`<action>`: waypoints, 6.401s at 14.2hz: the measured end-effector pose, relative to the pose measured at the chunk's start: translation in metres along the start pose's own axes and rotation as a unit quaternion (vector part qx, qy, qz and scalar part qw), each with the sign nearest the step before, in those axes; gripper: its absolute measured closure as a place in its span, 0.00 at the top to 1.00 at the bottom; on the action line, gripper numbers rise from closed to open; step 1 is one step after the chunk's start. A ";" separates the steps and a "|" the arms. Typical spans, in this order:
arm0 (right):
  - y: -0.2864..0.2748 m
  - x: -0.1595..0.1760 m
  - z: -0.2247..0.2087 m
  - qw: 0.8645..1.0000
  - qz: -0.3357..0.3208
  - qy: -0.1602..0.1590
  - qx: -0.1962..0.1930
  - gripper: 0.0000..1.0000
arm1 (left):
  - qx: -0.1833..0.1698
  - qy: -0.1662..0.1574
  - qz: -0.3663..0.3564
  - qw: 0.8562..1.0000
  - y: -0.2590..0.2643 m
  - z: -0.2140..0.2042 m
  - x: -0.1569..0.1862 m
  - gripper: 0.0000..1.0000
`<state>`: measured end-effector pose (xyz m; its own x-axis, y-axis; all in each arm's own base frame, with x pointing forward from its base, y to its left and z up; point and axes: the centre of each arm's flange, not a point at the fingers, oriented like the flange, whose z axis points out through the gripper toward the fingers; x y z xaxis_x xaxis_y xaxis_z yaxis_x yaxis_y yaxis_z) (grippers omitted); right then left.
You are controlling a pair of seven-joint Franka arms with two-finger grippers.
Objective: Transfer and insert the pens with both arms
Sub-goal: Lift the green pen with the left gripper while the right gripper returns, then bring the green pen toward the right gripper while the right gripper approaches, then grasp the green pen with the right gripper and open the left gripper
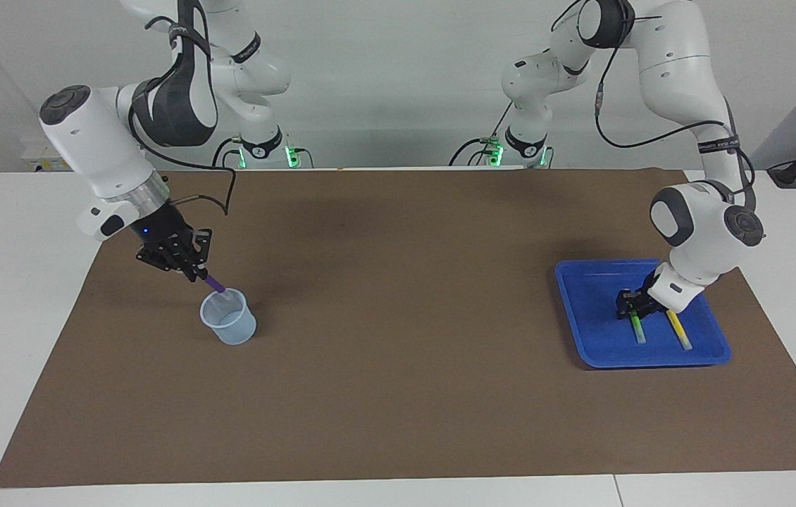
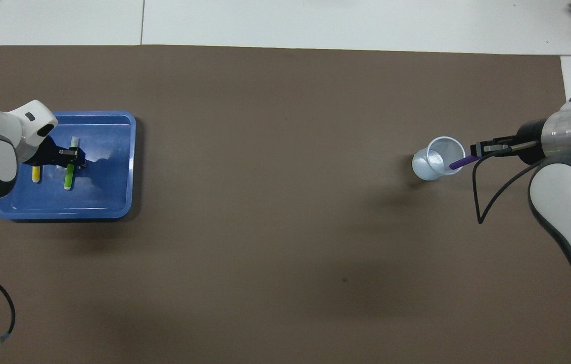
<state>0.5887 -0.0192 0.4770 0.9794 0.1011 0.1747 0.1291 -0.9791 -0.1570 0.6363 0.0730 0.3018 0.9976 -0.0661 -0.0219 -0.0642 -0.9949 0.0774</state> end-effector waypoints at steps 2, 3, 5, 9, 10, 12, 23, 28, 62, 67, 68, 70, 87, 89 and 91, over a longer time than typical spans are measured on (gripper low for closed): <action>-0.001 0.000 0.001 1.000 -0.001 -0.001 0.000 0.17 | 0.000 0.000 0.000 1.000 0.000 -0.001 0.000 0.17; -0.001 0.000 0.001 1.000 -0.001 -0.001 0.000 0.17 | 0.000 0.000 0.000 1.000 0.000 -0.001 0.000 0.17; -0.001 0.001 0.001 1.000 -0.001 0.006 -0.002 0.17 | 0.000 0.000 0.000 1.000 0.000 -0.001 0.000 0.17; -0.003 0.002 0.003 1.000 -0.003 0.015 -0.004 0.17 | 0.000 0.000 -0.002 1.000 -0.002 -0.001 -0.001 0.17; -0.003 0.003 0.002 1.000 -0.003 0.020 -0.005 0.24 | 0.000 -0.001 -0.005 1.000 -0.006 -0.001 -0.002 0.17; -0.003 0.003 0.003 1.000 -0.003 0.024 -0.007 0.44 | 0.000 0.000 -0.014 1.000 -0.018 -0.002 -0.004 0.17; -0.047 0.013 0.004 0.999 0.001 0.040 -0.001 0.67 | -0.052 -0.015 -0.056 0.997 -0.016 -0.011 -0.005 0.17; -0.105 0.019 0.005 0.998 0.027 0.051 0.011 0.71 | -0.066 -0.020 -0.068 0.995 -0.009 -0.010 -0.005 0.17; -0.362 -0.001 0.025 0.913 0.360 0.102 0.159 0.68 | -0.338 -0.275 -0.517 0.736 0.263 -0.082 -0.020 0.17; -0.387 -0.006 0.027 0.903 0.382 0.093 0.173 0.68 | -0.342 -0.270 -0.529 0.728 0.298 -0.077 -0.024 0.17; -0.388 -0.005 0.028 0.904 0.381 0.093 0.173 0.68 | -0.347 -0.273 -0.531 0.723 0.299 -0.078 -0.023 0.17; -0.389 -0.005 0.031 0.904 0.381 0.092 0.172 0.69 | -0.354 -0.277 -0.534 0.716 0.298 -0.080 -0.023 0.17; -0.394 -0.006 0.045 0.922 0.340 0.091 0.162 0.18 | -0.374 -0.303 -0.542 0.689 0.315 -0.086 -0.028 0.17; -0.394 -0.006 0.045 0.926 0.329 0.093 0.161 0.18 | -0.374 -0.302 -0.542 0.689 0.315 -0.086 -0.028 0.17; -0.394 -0.006 0.045 0.927 0.327 0.094 0.161 0.18 | -0.374 -0.302 -0.542 0.689 0.315 -0.086 -0.028 0.17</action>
<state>0.5388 0.3741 0.4944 0.8245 -0.5567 0.1012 -0.4128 -0.7141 -0.5654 0.5908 -0.2320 0.4122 0.2406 0.4408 -0.8648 0.9674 -0.1813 0.1767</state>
